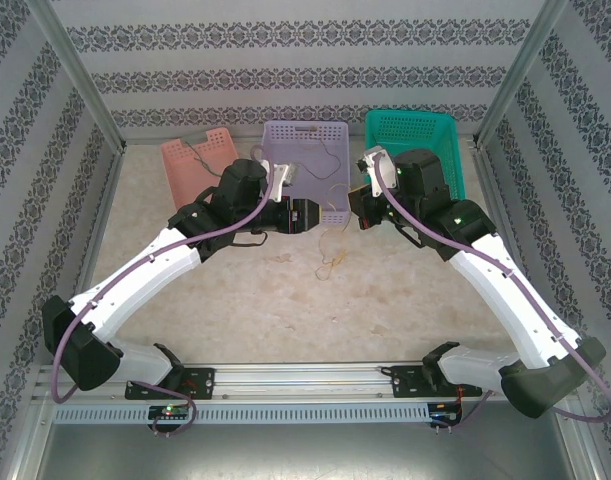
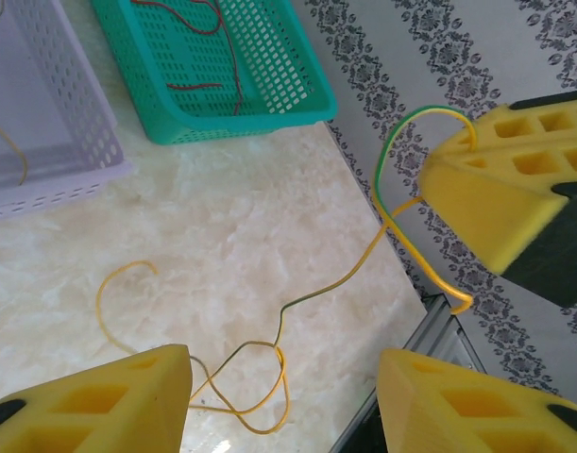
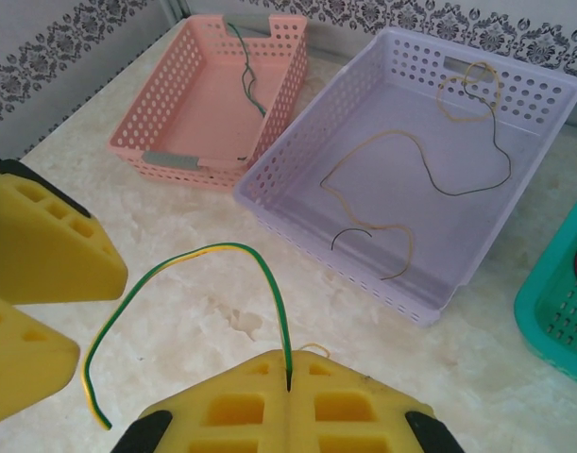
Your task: Untangle the cables
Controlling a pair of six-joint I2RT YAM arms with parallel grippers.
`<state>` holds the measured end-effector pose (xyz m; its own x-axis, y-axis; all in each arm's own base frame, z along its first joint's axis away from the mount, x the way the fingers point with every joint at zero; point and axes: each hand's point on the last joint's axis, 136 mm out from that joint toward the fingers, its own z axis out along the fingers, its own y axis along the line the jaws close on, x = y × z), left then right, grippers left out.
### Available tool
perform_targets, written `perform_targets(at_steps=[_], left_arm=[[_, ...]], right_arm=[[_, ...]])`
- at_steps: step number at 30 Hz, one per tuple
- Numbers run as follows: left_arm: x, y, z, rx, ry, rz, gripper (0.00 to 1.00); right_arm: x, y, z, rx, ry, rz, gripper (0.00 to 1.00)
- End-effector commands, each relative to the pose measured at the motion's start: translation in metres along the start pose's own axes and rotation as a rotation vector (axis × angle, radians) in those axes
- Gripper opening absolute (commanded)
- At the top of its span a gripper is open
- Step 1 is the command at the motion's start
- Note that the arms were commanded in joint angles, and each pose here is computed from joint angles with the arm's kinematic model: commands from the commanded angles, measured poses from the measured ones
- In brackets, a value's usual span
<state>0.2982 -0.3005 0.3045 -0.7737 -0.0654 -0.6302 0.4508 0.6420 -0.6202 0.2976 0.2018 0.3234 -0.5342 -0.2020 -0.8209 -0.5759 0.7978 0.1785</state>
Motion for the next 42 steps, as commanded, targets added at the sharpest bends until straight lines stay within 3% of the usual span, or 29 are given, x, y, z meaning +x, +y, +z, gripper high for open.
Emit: perform_targets(at_steps=[1,5,12,18,28,34,37,39,41,42], left_arm=[[-0.016,0.007,-0.008,0.01,-0.099,-0.069,0.56],[-0.038,0.002,-0.02,0.096,-0.242,-0.265,0.57],[-0.056,-0.018,-0.017,0.288,-0.341,-0.619,0.63],[-0.056,-0.041,-0.009,0.272,-0.297,-0.612,0.64],[-0.029,-0.008,0.01,0.024,-0.185,-0.595,0.6],[-0.043,-0.015,0.021,0.066,-0.202,-0.598,0.6],[-0.049,-0.019,0.027,0.081,-0.205,-0.588,0.46],[-0.05,-0.018,0.029,0.061,-0.194,-0.571,0.29],[-0.054,-0.018,0.023,0.027,-0.204,-0.537,0.03],[-0.058,-0.017,0.017,0.007,-0.216,-0.517,0.0]], right_arm=[[0.001,0.001,-0.002,-0.02,-0.002,0.026,0.0],[0.0,0.001,-0.002,-0.023,0.0,0.043,0.0],[-0.004,-0.001,0.003,-0.039,0.008,0.106,0.0],[-0.002,-0.007,0.017,-0.03,0.06,0.231,0.0],[-0.01,-0.004,0.029,-0.075,0.078,0.424,0.0],[-0.009,0.002,0.032,-0.108,0.091,0.44,0.0],[-0.005,0.004,0.034,-0.114,0.099,0.444,0.0],[-0.005,0.004,0.034,-0.119,0.093,0.445,0.0],[-0.004,0.004,0.032,-0.114,0.087,0.44,0.0],[-0.003,0.003,0.031,-0.111,0.088,0.436,0.0]])
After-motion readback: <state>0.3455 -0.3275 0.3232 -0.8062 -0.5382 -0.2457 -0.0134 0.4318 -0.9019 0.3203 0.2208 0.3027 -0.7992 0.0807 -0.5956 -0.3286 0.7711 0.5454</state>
